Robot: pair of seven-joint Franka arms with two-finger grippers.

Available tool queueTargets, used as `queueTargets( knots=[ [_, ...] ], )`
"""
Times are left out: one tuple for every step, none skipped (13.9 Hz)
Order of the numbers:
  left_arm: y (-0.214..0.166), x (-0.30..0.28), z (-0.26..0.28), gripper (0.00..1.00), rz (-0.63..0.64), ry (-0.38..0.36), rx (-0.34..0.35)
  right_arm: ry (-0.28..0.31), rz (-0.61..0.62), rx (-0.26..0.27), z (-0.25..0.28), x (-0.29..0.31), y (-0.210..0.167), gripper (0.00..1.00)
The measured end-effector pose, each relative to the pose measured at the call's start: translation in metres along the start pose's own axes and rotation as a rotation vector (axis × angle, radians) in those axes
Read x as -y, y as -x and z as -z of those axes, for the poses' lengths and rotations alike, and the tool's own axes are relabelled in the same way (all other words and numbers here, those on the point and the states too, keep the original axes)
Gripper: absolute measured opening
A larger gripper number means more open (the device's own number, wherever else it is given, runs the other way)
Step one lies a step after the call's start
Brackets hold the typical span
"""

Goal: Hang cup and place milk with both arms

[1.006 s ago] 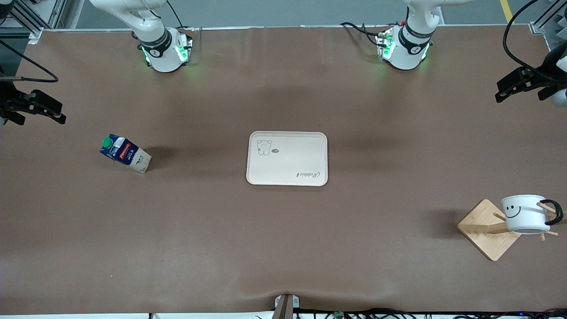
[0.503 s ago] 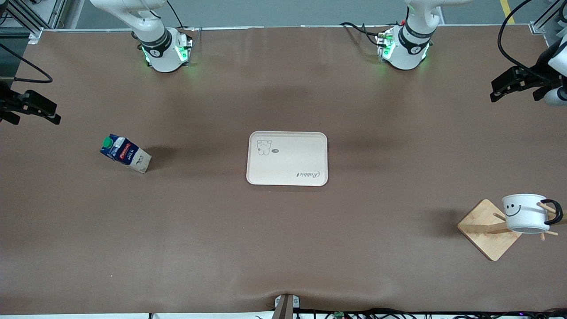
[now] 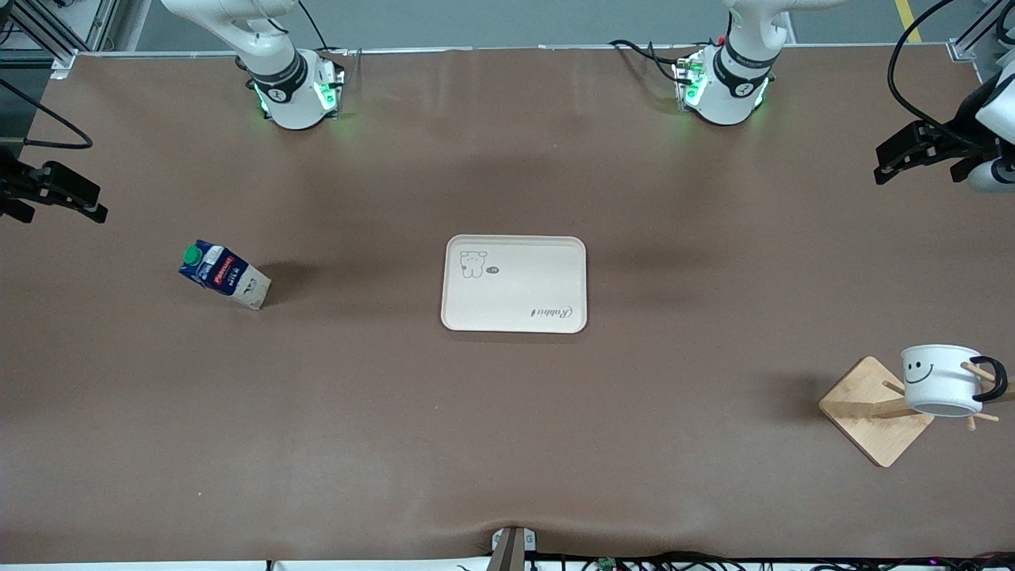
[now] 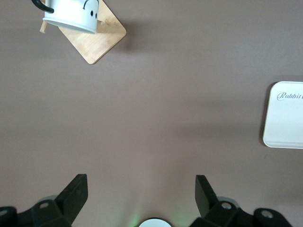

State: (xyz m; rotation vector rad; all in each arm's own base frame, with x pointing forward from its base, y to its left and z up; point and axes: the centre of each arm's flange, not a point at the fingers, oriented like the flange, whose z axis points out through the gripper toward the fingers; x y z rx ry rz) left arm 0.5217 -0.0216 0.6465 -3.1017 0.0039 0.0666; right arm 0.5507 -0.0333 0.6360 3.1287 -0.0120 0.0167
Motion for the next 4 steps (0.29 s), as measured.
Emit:
queueTargets(
  knots=[
    [-0.0002,-0.0002,-0.0003,1.00,0.000,0.000,0.001,0.000,0.000,0.000,-0.0001,-0.0002,0.0000,1.00],
    [-0.0003,-0.0004,-0.0002,1.00,0.002,0.000,0.000,0.000,-0.001,0.001,-0.0004,-0.0003,-0.0002,1.00],
    [-0.0004,-0.0006,-0.0003,1.00,0.012,0.000,0.000,0.000,-0.001,0.002,-0.0009,-0.0003,-0.0005,1.00],
    [-0.0006,-0.0010,0.0000,1.00,0.031,0.000,0.000,0.000,-0.001,0.003,-0.0015,-0.0003,-0.0008,1.00]
  ],
)
